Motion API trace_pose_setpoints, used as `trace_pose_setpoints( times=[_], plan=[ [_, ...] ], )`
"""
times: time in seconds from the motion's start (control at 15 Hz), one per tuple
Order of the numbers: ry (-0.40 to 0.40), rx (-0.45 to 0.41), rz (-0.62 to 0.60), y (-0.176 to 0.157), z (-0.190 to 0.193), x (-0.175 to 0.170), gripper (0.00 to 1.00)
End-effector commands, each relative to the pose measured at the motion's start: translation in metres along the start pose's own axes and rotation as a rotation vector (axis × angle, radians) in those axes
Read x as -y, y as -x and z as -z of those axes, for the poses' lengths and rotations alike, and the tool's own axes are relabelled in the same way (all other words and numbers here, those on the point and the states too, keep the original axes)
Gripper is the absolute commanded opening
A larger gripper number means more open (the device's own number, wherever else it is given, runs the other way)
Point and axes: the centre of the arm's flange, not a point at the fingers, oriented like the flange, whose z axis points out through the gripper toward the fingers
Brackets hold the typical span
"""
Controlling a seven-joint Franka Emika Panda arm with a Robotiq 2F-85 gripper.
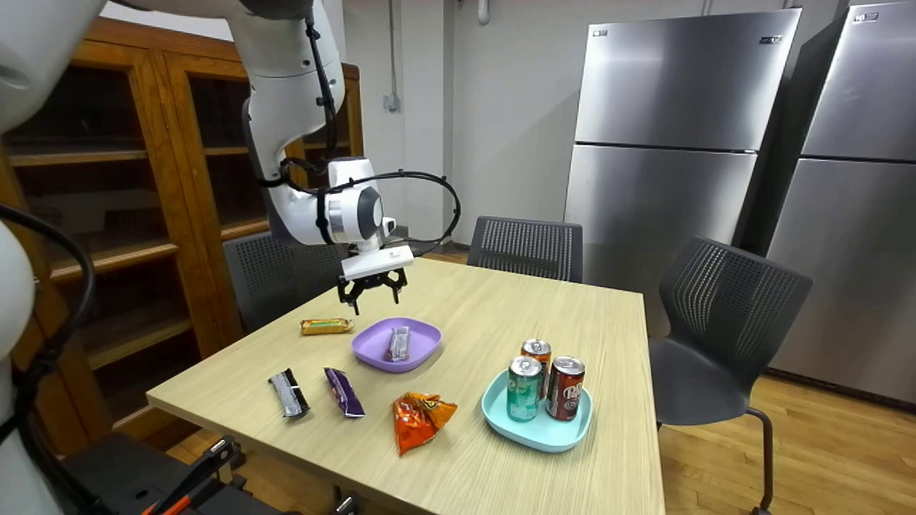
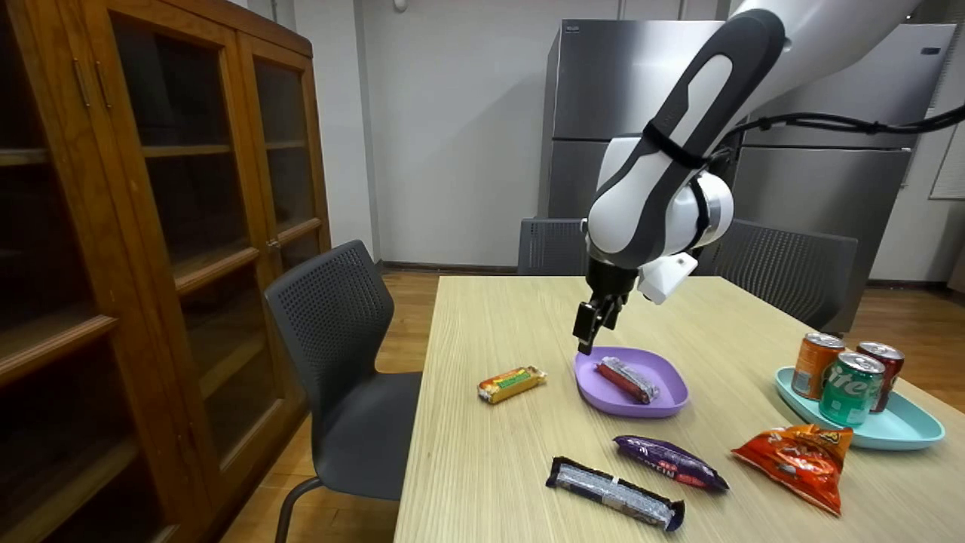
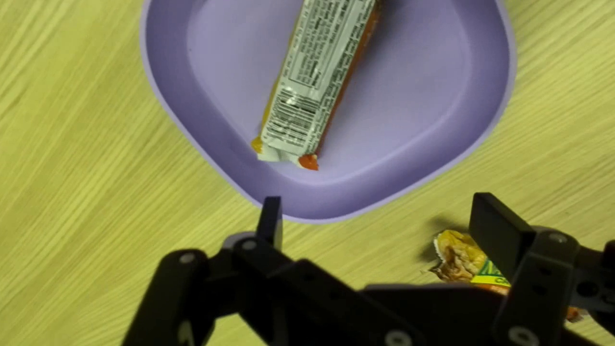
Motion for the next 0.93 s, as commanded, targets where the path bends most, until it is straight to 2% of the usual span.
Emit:
trace_pose_setpoints(
  times=[0.0,0.33,0.4,0.87],
  plan=[
    [-0.022,-0.023,0.119,-0.002,0.019,0.026,1.0],
    [-0.05,-0.043,0.244,-0.019,0.022,0.057,1.0],
    [-0.055,-0.034,0.183,-0.024,0.006,0.05,1.0],
    [-0.051,-0.019,0.218,-0.019,0.006,0.053,1.0]
  ],
)
